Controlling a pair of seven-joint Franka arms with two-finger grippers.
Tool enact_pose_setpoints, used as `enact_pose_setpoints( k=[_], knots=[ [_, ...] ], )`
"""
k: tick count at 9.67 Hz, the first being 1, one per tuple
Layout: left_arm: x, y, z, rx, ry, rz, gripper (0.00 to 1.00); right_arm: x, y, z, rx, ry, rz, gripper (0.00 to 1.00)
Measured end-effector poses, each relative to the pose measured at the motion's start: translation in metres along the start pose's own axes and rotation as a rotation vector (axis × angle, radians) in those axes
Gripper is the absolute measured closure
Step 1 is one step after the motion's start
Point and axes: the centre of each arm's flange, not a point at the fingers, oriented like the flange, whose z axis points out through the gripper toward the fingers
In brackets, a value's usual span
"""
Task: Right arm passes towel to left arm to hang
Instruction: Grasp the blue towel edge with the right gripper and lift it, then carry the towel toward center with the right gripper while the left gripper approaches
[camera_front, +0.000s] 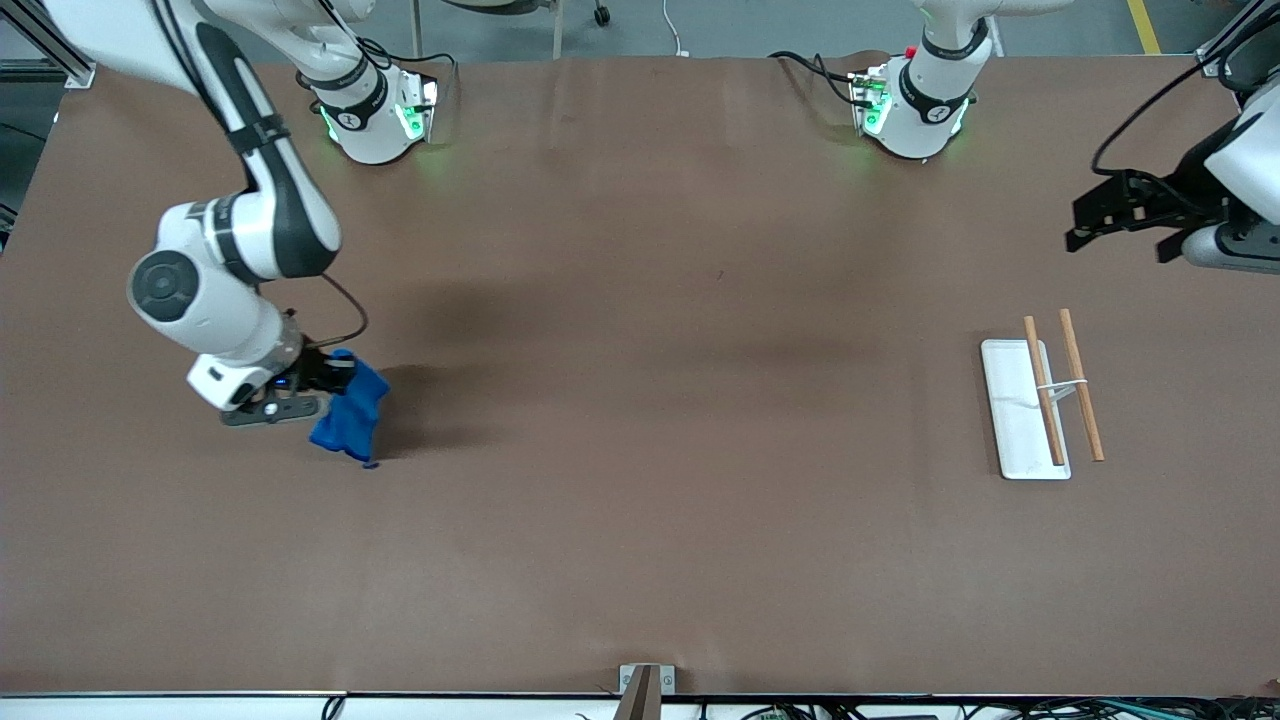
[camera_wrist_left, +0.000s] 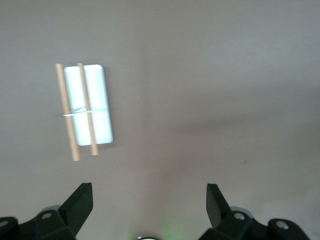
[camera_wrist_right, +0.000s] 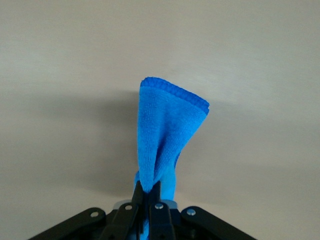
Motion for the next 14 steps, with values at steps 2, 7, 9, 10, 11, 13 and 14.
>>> enact_pose_setpoints(
  k=[2, 7, 9, 10, 11, 13, 14],
  knots=[
    [-0.002, 0.014, 0.013, -0.151, -0.049, 0.009, 0.00, 0.004, -0.065, -0.014, 0.166, 0.024, 0.024, 0.94],
    [-0.016, 0.040, 0.088, -0.552, -0.270, 0.084, 0.00, -0.003, -0.243, -0.071, 0.658, 0.099, 0.130, 0.94],
    [-0.024, 0.051, 0.133, -0.765, -0.346, 0.092, 0.00, -0.003, -0.297, -0.090, 0.846, 0.057, 0.189, 0.94],
    [-0.030, 0.053, 0.160, -0.893, -0.366, 0.100, 0.00, -0.002, -0.317, -0.098, 0.928, 0.027, 0.222, 0.94],
    [-0.037, 0.049, 0.186, -0.981, -0.381, 0.094, 0.00, -0.002, -0.333, -0.107, 1.014, -0.005, 0.264, 0.94],
    [-0.047, 0.044, 0.218, -1.128, -0.367, 0.074, 0.00, -0.007, -0.355, -0.127, 1.167, -0.058, 0.339, 0.94],
    [-0.050, 0.042, 0.229, -1.212, -0.343, 0.048, 0.00, -0.012, -0.364, -0.133, 1.238, -0.077, 0.362, 0.94]
  ],
)
